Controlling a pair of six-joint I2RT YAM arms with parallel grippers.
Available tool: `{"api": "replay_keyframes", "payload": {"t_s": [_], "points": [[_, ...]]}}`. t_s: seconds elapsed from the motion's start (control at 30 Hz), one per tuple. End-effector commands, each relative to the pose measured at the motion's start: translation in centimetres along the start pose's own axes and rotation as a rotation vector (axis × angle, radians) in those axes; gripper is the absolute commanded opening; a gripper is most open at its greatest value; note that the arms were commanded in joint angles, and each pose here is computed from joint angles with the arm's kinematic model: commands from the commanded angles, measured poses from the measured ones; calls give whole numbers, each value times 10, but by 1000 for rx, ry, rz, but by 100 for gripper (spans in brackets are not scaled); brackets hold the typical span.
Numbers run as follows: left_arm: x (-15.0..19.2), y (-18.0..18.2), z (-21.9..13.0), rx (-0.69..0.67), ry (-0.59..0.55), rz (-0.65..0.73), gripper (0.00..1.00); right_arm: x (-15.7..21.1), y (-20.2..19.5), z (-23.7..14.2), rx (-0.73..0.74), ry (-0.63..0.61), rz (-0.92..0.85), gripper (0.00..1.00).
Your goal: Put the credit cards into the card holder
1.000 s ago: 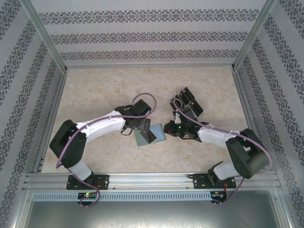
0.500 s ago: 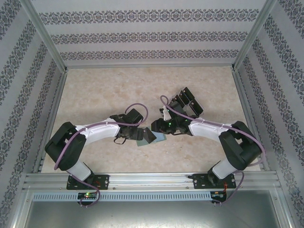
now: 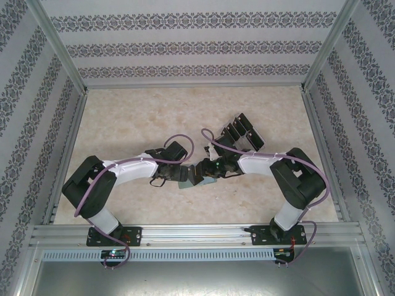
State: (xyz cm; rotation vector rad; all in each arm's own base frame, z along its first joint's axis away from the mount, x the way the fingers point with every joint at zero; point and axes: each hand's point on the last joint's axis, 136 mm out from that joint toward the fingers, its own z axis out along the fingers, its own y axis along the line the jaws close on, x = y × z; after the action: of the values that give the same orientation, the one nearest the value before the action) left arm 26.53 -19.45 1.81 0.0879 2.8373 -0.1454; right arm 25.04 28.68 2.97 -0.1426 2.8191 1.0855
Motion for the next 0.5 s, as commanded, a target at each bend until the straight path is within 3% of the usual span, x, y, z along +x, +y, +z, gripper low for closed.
{"api": "replay_keyframes", "payload": {"t_s": [0.0, 0.23, 0.47], "points": [[13, 11, 16, -35, 36, -12, 90, 0, 6, 5, -11, 17, -30, 38], [10, 8, 13, -19, 24, -17, 90, -1, 6, 4, -10, 5, -24, 38], [-15, 0, -20, 11, -60, -24, 90, -10, 0, -13, 6, -53, -14, 38]]}}
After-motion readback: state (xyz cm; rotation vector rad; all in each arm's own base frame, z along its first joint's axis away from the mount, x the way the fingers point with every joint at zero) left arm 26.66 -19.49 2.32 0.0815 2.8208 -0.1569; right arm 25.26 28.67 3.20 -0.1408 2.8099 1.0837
